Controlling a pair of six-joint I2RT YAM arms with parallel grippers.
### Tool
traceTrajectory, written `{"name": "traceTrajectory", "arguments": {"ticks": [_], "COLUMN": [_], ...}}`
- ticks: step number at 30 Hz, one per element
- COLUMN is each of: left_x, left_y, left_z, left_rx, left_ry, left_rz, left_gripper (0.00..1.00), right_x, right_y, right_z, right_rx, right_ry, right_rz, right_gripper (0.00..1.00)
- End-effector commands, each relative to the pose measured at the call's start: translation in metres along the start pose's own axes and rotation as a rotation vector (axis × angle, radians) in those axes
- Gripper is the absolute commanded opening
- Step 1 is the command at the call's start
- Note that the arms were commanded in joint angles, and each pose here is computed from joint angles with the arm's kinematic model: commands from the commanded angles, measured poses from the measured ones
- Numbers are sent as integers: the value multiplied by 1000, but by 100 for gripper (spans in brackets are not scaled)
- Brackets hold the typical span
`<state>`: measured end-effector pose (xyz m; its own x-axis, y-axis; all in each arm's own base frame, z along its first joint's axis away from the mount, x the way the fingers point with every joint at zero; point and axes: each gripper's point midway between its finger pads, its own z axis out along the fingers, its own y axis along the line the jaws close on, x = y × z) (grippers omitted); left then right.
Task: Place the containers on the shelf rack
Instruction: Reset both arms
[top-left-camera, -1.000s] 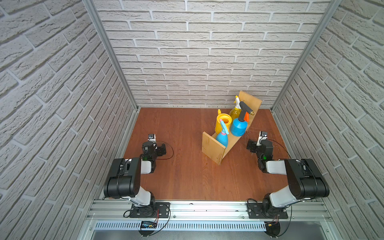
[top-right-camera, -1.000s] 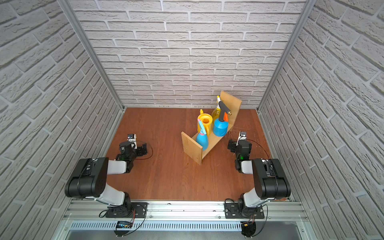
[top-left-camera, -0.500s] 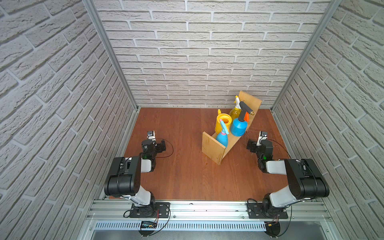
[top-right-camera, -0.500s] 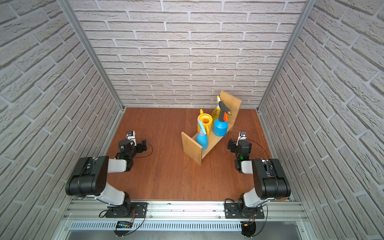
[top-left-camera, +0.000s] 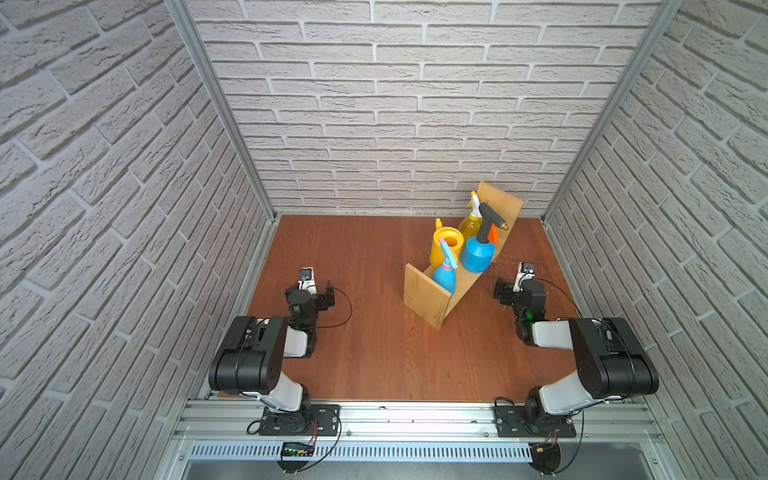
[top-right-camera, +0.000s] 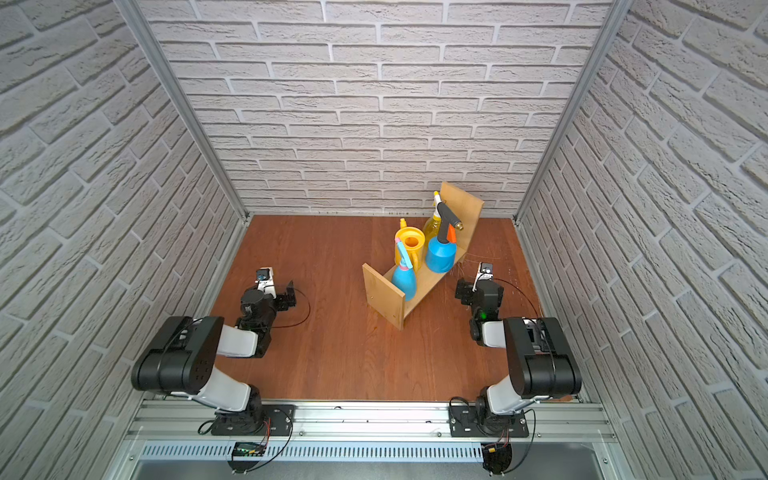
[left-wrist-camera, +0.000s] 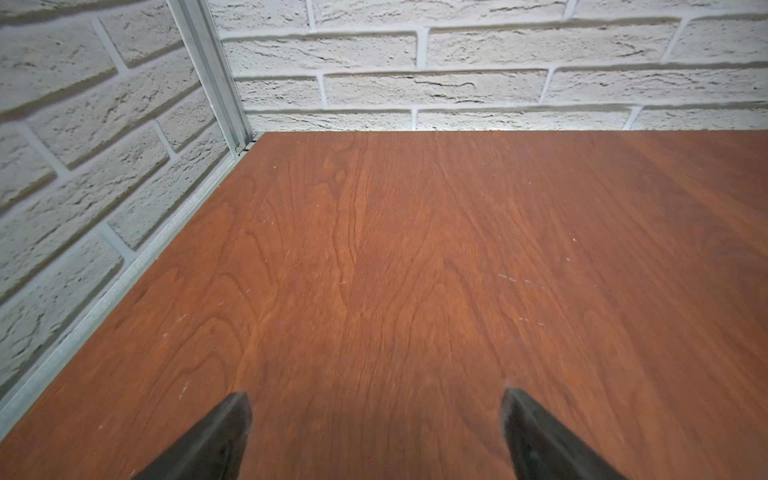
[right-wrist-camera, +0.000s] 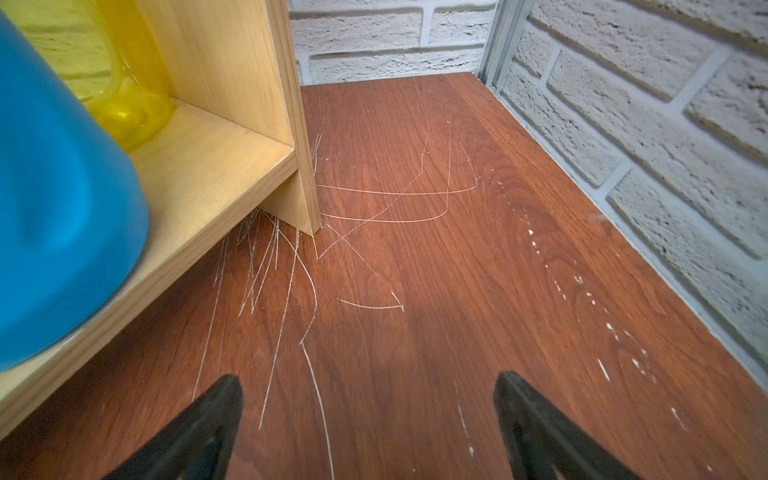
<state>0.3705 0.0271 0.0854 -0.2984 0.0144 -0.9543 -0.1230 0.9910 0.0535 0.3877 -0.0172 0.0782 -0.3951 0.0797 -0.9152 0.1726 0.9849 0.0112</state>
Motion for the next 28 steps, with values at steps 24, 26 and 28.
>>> {"name": "traceTrajectory", "arguments": {"ticks": [24,26,28], "left_x": [-13,-13,-14], "left_y": [-3,-3,-3], "left_z": [-7,-7,-7], "left_rx": [-4,-4,-4], "left_ry": [-86,-89,-88], "left_rz": [27,30,31], "left_gripper": [98,98,98], "right_x": [-17,-17,-17], "right_y": [4,4,4], "right_z": [0,1,1], "right_rx": [-11,-12,-11], "right_ry": [-51,-50,-51], "right_rz": [0,0,0], "right_gripper": [99,99,99]}}
